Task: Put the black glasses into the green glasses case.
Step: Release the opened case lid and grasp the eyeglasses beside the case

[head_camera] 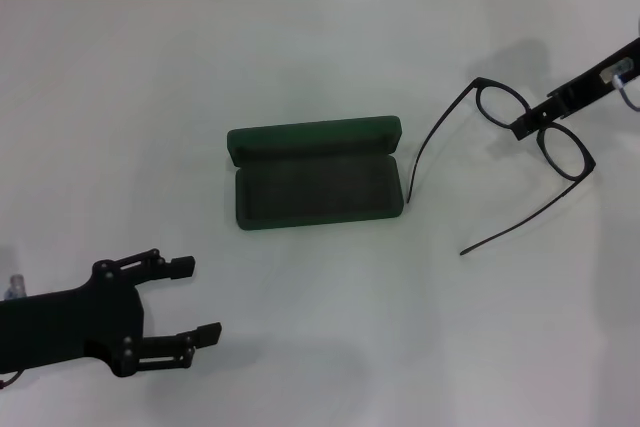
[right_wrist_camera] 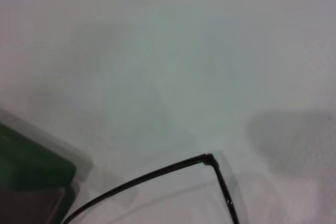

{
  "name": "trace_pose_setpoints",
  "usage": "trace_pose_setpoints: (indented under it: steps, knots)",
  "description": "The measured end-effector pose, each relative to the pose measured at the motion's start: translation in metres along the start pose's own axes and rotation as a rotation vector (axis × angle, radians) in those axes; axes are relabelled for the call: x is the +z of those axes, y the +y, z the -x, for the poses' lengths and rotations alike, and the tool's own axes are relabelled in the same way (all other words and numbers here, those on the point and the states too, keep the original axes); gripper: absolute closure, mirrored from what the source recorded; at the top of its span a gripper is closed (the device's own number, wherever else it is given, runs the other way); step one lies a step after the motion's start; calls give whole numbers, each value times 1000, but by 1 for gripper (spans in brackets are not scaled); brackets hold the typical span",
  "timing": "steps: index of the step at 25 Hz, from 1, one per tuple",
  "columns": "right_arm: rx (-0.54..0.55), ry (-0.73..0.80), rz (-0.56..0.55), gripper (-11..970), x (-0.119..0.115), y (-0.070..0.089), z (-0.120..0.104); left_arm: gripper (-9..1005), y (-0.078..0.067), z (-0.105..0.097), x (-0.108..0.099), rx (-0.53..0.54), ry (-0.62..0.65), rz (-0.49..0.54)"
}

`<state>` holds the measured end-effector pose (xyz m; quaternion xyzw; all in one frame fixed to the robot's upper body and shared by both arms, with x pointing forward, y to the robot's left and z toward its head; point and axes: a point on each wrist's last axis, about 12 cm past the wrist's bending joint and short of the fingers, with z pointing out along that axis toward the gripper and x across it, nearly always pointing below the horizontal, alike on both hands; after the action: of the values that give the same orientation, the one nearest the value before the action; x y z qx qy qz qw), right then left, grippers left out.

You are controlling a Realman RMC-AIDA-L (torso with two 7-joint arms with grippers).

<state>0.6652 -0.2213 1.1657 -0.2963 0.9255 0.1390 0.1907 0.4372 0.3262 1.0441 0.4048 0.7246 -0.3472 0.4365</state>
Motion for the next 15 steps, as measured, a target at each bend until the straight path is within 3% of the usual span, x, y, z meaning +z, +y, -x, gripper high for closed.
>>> trace_pose_setpoints:
  steps: [15]
  knots:
    - [-40, 35, -41, 198, 11, 4, 5, 142, 1, 0, -1, 2, 2, 0]
